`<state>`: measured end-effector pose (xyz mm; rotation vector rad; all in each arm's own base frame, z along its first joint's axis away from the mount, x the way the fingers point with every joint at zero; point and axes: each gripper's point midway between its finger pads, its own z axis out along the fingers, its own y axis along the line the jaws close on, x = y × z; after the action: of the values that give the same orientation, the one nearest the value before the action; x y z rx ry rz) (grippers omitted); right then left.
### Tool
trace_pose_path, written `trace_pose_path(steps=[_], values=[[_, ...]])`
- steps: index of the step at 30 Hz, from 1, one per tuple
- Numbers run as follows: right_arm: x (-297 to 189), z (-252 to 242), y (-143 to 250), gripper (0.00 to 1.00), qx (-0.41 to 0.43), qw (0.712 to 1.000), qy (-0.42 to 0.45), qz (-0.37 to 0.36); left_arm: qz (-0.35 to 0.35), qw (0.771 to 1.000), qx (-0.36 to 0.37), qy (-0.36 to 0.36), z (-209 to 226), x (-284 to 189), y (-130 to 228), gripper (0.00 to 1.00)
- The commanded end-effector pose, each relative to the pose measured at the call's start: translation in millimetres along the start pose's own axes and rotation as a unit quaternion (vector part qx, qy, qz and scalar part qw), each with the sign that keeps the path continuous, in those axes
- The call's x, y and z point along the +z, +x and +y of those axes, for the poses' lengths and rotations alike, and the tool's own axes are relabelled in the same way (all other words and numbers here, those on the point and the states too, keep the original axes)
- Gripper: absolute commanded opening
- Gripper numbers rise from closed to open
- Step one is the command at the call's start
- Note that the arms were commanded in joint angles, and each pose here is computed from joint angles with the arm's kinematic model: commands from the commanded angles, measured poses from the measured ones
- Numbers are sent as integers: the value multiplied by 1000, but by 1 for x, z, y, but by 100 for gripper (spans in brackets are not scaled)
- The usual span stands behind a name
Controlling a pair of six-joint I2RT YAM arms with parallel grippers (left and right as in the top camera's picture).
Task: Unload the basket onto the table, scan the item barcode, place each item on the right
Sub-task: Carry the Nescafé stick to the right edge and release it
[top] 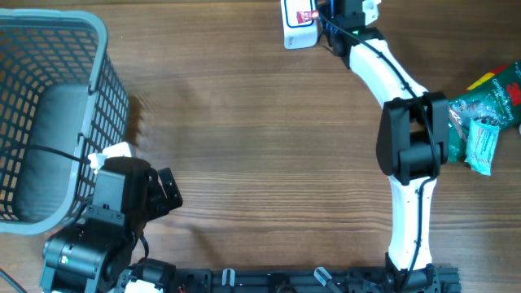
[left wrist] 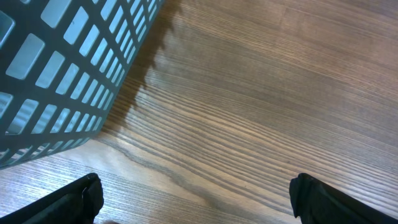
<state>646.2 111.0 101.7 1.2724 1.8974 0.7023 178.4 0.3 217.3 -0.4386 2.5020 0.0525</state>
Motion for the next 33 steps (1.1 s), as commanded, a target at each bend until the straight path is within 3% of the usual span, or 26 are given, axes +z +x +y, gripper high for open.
trace_pose_path(steps=[1,5,10,17,23,28,33], values=[[2,14,-4,5,12,1000,-22,19,0,1000,5,1,0,0,0,100],[-6,24,2,5,2,996,-33,78,0,1000,5,1,0,0,0,100],[-31,16,-27,5,22,994,5,103,0,1000,5,1,0,0,0,100],[-67,-27,-117,5,-1,995,94,29,0,1000,5,1,0,0,0,100],[-88,-114,-199,5,-7,968,236,-80,0,1000,5,1,0,0,0,100],[-100,-158,-232,6,13,954,281,-107,0,1000,5,1,0,0,0,100],[-110,-188,-253,15,34,944,308,-117,0,1000,5,1,0,0,0,100]])
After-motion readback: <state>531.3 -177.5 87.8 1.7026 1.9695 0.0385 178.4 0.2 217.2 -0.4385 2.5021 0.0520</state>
